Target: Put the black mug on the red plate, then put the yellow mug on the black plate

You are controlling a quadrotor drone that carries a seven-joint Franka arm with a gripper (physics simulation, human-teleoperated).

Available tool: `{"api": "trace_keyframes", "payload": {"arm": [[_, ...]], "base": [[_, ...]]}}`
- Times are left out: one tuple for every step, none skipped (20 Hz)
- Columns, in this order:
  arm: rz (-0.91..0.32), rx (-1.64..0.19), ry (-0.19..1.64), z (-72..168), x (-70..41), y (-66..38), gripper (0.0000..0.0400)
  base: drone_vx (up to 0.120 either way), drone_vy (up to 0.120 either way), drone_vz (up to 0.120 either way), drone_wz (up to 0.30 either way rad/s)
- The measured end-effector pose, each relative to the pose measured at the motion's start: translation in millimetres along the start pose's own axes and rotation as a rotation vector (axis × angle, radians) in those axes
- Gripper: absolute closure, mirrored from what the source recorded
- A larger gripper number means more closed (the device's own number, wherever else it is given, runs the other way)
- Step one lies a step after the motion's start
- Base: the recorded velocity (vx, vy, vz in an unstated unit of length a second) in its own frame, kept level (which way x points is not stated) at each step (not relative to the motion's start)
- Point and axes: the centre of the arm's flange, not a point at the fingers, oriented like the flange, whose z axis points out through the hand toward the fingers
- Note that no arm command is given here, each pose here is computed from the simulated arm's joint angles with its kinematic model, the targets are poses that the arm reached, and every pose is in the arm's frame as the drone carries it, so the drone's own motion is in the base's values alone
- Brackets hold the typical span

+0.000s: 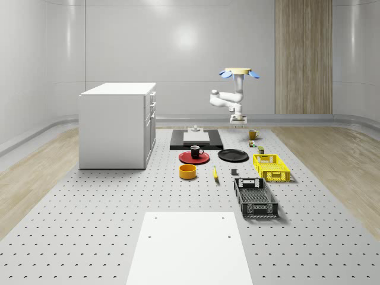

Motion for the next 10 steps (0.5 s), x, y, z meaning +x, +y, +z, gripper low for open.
{"api": "trace_keyframes", "payload": {"arm": [[0.0, 0.0, 0.0, 0.0, 0.0, 0.0, 0.0], [0.0, 0.0, 0.0, 0.0, 0.0, 0.0, 0.0], [0.0, 0.0, 0.0, 0.0, 0.0, 0.0, 0.0], [0.0, 0.0, 0.0, 0.0, 0.0, 0.0, 0.0], [0.0, 0.0, 0.0, 0.0, 0.0, 0.0, 0.0], [0.0, 0.0, 0.0, 0.0, 0.0, 0.0, 0.0], [0.0, 0.0, 0.0, 0.0, 0.0, 0.0, 0.0], [0.0, 0.0, 0.0, 0.0, 0.0, 0.0, 0.0], [0.0, 0.0, 0.0, 0.0, 0.0, 0.0, 0.0], [0.0, 0.0, 0.0, 0.0, 0.0, 0.0, 0.0]], "base": [[-0.12, 0.12, 0.0, 0.0], [-0.12, 0.12, 0.0, 0.0], [-0.12, 0.12, 0.0, 0.0], [-0.12, 0.12, 0.0, 0.0], [-0.04, 0.12, 0.0, 0.0], [0.0, 0.12, 0.0, 0.0], [-0.12, 0.12, 0.0, 0.0], [-0.12, 0.12, 0.0, 0.0], [-0.12, 0.12, 0.0, 0.0], [-0.12, 0.12, 0.0, 0.0]]}}
